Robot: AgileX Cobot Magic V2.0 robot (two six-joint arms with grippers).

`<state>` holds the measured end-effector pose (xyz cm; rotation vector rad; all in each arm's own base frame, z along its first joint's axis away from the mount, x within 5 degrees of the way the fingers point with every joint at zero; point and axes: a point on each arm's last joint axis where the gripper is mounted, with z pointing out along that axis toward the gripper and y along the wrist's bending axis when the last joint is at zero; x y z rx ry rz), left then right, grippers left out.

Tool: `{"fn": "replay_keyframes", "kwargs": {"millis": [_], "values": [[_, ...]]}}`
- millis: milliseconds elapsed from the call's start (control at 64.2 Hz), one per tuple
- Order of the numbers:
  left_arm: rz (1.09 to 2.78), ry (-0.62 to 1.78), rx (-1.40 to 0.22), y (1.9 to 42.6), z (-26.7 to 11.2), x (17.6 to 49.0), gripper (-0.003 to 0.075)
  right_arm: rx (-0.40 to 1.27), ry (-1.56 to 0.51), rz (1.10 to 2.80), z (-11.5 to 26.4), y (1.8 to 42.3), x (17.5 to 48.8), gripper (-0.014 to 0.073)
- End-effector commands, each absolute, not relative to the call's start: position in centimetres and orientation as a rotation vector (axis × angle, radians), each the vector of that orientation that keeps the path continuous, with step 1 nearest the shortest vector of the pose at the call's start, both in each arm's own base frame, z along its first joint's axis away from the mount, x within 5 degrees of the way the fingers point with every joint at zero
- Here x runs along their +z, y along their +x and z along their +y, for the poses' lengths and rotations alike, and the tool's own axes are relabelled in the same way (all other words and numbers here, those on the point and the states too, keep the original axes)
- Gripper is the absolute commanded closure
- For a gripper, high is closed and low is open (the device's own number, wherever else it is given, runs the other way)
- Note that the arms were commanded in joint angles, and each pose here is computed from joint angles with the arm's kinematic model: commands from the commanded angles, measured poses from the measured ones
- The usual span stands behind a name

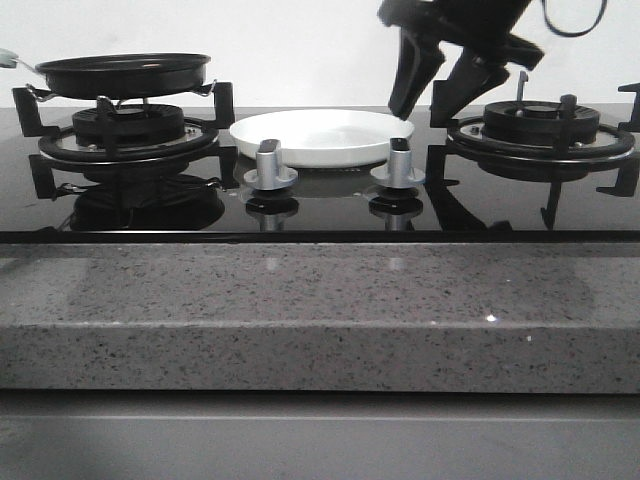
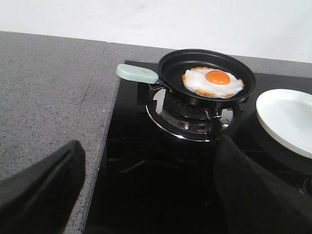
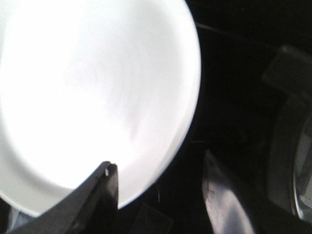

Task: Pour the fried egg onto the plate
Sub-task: 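Lower the right gripper to the white plate rim and grasp it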

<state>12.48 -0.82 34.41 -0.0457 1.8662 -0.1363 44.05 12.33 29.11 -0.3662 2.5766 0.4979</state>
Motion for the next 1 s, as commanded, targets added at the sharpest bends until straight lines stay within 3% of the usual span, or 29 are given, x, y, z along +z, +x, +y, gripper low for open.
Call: {"fn": "replay_keyframes", "kwargs": {"millis": [0, 327, 888, 981], "values": [[1.757, -0.045, -0.152, 12.7, -0.9, 36.3, 0.0175, 0.53, -0.361, 2.453, 12.4, 44.3, 32.5, 0.0204], [1.759, -0.045, -0.152, 12.7, -0.9, 36.3, 0.0175, 0.533, -0.365, 2.464, 12.8, 46.0, 31.1, 0.0218], [1.759, -0.045, -0.152, 12.7, -0.9, 36.3, 0.0176, 0.545, -0.361, 2.496, 12.8, 45.8, 30.9, 0.0637], [1.759, -0.045, -0.152, 12.7, -0.9, 36.3, 0.0176, 0.55, -0.338, 2.488, 12.8, 45.9, 31.0, 0.0662]]}}
